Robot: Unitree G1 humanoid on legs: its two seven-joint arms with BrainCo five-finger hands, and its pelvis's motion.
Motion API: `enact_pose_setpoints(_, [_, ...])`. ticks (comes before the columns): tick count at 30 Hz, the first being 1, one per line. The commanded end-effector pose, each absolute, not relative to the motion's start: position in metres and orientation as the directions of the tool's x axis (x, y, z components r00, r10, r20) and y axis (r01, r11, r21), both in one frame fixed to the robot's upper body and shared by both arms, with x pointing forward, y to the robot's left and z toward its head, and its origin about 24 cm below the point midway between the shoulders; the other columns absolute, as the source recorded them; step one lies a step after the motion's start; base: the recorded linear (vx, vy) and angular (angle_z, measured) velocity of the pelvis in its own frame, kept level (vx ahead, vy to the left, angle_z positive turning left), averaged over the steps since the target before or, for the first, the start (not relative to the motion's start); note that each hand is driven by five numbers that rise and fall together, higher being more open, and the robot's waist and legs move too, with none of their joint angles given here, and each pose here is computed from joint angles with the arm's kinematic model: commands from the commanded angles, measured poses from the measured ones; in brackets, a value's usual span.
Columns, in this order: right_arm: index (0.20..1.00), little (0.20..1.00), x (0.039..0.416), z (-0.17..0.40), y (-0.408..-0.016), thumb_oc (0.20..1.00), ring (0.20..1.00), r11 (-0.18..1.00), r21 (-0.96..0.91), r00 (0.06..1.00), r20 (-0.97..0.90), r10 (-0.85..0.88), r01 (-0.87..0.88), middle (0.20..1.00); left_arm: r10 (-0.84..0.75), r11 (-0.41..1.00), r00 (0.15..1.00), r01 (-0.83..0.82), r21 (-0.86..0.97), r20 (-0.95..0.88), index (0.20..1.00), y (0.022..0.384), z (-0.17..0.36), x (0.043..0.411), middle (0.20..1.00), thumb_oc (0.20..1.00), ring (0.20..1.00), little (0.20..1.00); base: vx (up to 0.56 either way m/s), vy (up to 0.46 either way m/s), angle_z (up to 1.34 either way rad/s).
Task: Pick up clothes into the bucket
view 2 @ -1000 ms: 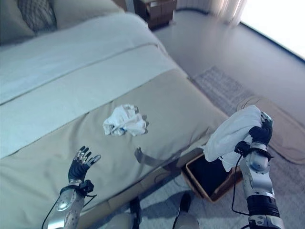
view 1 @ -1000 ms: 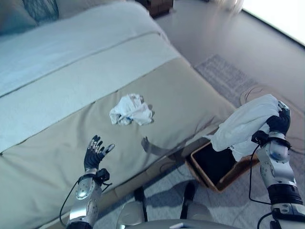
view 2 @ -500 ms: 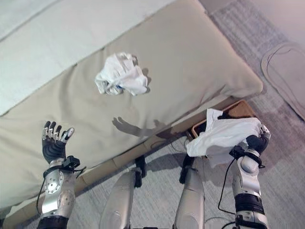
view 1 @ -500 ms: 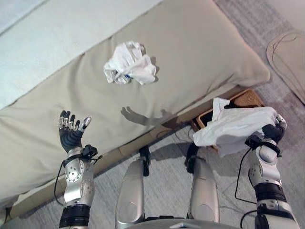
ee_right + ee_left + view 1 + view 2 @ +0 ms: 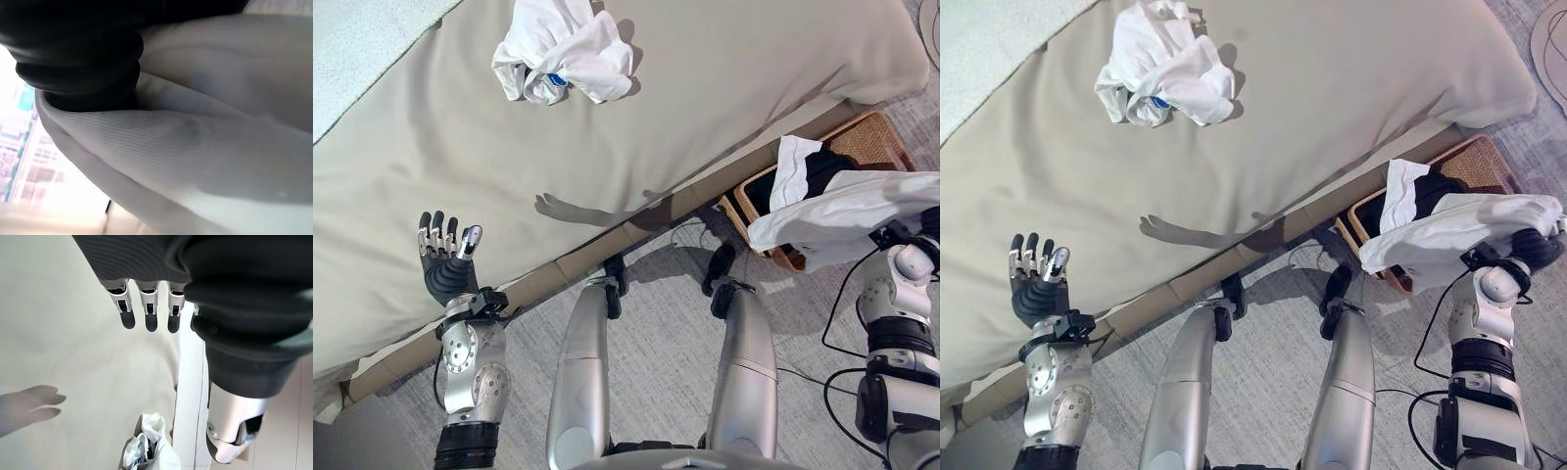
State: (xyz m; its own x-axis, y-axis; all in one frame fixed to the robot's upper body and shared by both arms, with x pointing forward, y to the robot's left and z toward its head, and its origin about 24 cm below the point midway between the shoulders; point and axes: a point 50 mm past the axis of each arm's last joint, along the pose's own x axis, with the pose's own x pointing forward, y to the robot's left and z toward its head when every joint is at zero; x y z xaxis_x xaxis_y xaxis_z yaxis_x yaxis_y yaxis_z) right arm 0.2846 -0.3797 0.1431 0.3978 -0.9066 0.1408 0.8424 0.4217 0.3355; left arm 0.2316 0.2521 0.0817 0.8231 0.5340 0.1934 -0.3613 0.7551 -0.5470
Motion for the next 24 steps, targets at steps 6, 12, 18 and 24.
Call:
enact_pose_setpoints(6, [0.2,0.2,0.249,0.236,-0.431,0.2,0.2,0.332,0.429,0.167,0.377,-0.911,0.84,0.2,0.558,0.759,0.789,-0.359,-0.544,0.257,1.0,0.259,0.089,0.216,1.0,1.0,1.0,1.0,0.0,-0.005,-0.02])
enact_pose_setpoints(12, [0.2,0.2,0.237,0.276,-0.446,0.2,0.2,0.32,0.451,0.106,0.438,-0.893,0.834,0.2,0.52,0.788,0.813,-0.337,-0.516,0.262,1.0,0.256,0.087,0.214,1.0,1.0,1.0,1.0,0.0,0.0,0.0])
enact_pose_setpoints(18, [0.2,0.2,0.224,0.301,-0.456,0.2,0.2,0.297,0.468,0.052,0.469,-0.882,0.832,0.2,0.513,0.79,0.816,-0.327,-0.518,0.268,1.0,0.257,0.087,0.216,1.0,1.0,1.0,1.0,0.01,-0.007,0.0])
enact_pose_setpoints(24, [0.2,0.2,0.221,0.305,-0.459,0.2,0.2,0.298,0.481,0.048,0.466,-0.884,0.824,0.2,0.5,0.795,0.823,-0.311,-0.521,0.272,1.0,0.256,0.088,0.221,1.0,1.0,1.0,1.0,0.03,-0.016,0.0])
